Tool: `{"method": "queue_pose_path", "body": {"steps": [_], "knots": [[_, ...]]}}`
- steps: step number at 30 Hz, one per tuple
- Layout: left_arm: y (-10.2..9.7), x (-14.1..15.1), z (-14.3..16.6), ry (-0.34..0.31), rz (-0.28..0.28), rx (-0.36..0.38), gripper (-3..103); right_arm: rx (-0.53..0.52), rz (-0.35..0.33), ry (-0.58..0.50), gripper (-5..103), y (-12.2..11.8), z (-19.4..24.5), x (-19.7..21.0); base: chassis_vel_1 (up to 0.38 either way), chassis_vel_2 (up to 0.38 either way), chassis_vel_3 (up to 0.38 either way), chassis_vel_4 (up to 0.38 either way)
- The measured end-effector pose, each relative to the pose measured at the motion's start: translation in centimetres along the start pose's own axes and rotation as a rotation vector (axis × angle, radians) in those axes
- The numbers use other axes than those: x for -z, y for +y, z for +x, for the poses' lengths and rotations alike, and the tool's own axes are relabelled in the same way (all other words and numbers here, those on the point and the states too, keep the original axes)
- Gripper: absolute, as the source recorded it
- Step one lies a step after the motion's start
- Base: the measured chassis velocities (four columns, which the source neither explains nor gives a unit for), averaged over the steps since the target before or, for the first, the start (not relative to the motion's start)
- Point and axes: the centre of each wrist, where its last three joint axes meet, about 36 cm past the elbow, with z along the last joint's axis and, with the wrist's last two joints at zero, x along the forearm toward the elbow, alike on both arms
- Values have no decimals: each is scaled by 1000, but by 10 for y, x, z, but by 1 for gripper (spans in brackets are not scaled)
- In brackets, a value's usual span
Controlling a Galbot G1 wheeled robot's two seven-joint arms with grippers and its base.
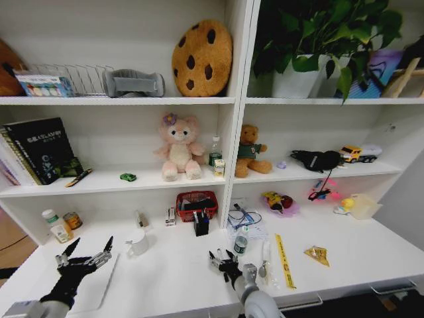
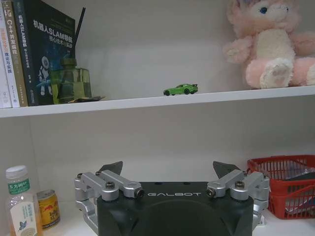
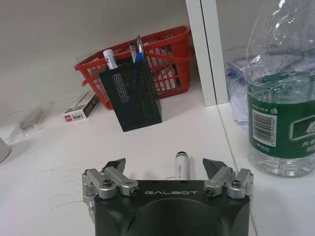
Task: Organize the objects on the table.
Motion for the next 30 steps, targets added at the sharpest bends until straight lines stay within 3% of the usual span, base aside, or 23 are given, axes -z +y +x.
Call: {"method": "queue_pose_path", "body": {"steps": [11,15,17,18,20,25,30], "knots": [[0,0,0,0,0,0,100,-45,25,5,81,0,-11,-1,0,0,0,0],[0,0,0,0,0,0,100,-84,65,39,69,-9,-4,1,0,0,0,0],[0,0,0,0,0,0,100,-114,128,67,59,-20,4,2,0,0,0,0],[0,0,0,0,0,0,100,-114,128,67,59,-20,4,2,0,0,0,0],[0,0,0,0,0,0,100,-118,170,84,48,-28,7,2,0,0,0,0],[0,0,0,0,0,0,100,-113,208,92,38,-30,4,0,0,0,0,0],[0,0,0,0,0,0,100,-104,219,101,18,-30,4,-3,-11,-1,-2,1]]}}
